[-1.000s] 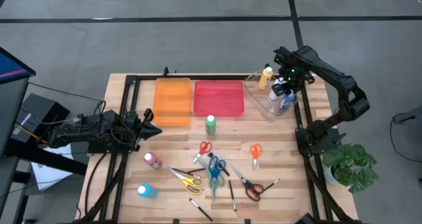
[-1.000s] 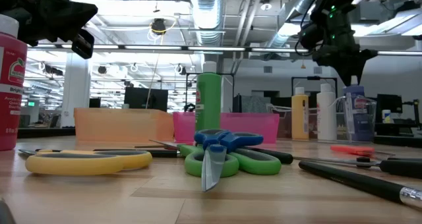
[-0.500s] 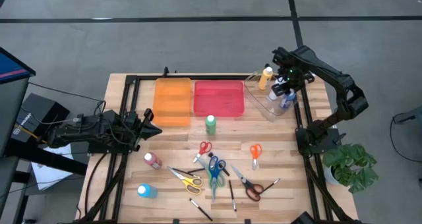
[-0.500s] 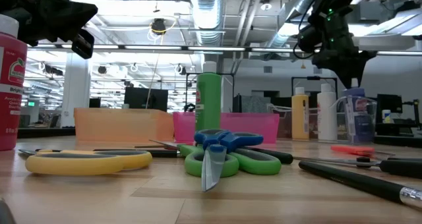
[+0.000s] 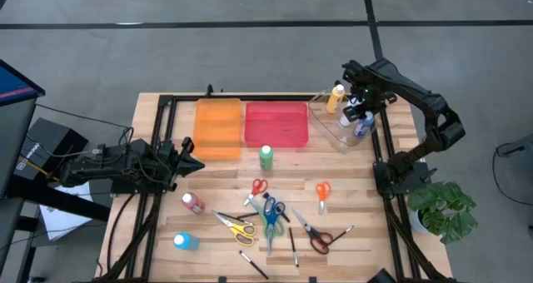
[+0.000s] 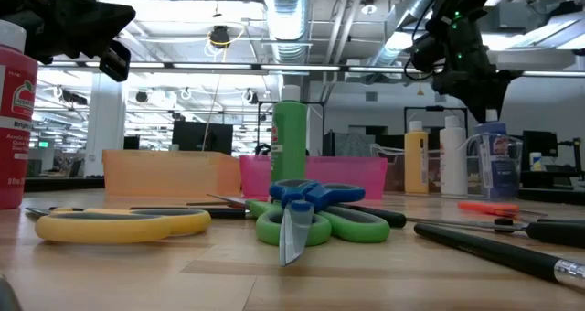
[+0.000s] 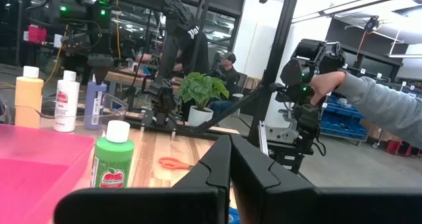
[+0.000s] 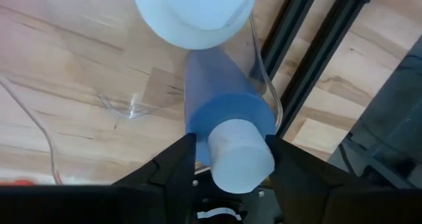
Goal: Pick & Place Paint Supplies
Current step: Put the violet paint bottle into the transparent bin, then put the green paint bottle into the transparent bin
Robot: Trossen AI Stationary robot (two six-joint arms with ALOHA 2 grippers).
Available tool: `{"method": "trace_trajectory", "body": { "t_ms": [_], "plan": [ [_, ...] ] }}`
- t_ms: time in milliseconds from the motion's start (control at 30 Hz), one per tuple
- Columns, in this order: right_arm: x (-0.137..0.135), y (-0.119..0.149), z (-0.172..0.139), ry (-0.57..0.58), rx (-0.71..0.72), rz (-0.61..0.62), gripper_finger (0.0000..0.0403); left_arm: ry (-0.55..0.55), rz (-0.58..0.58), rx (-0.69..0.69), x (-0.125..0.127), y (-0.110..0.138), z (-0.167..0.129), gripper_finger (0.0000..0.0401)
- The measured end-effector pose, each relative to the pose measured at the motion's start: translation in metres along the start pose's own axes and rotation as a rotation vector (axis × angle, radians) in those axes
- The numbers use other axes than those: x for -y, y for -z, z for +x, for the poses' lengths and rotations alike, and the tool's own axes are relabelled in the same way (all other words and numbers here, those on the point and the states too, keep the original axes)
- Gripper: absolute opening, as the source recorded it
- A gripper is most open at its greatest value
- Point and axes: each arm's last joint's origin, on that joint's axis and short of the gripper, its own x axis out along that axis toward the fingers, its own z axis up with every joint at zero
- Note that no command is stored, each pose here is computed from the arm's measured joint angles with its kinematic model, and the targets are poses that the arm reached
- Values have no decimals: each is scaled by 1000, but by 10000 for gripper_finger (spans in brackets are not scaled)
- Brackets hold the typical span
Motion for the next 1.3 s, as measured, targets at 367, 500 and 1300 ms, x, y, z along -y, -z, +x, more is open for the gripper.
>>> {"method": "trace_trajectory", "body": {
  "t_ms": [367, 500, 1300],
  "plan": [
    [-3, 0, -1, 11, 8, -19, 248, 0, 0, 0, 0, 0, 0, 1],
    [-3, 0, -1, 11, 9, -20, 248, 0, 0, 0, 0, 0, 0, 1],
    [-12, -12, -44, 177, 320, 51, 249, 0, 0, 0, 0, 0, 0, 1]
  ]
}}
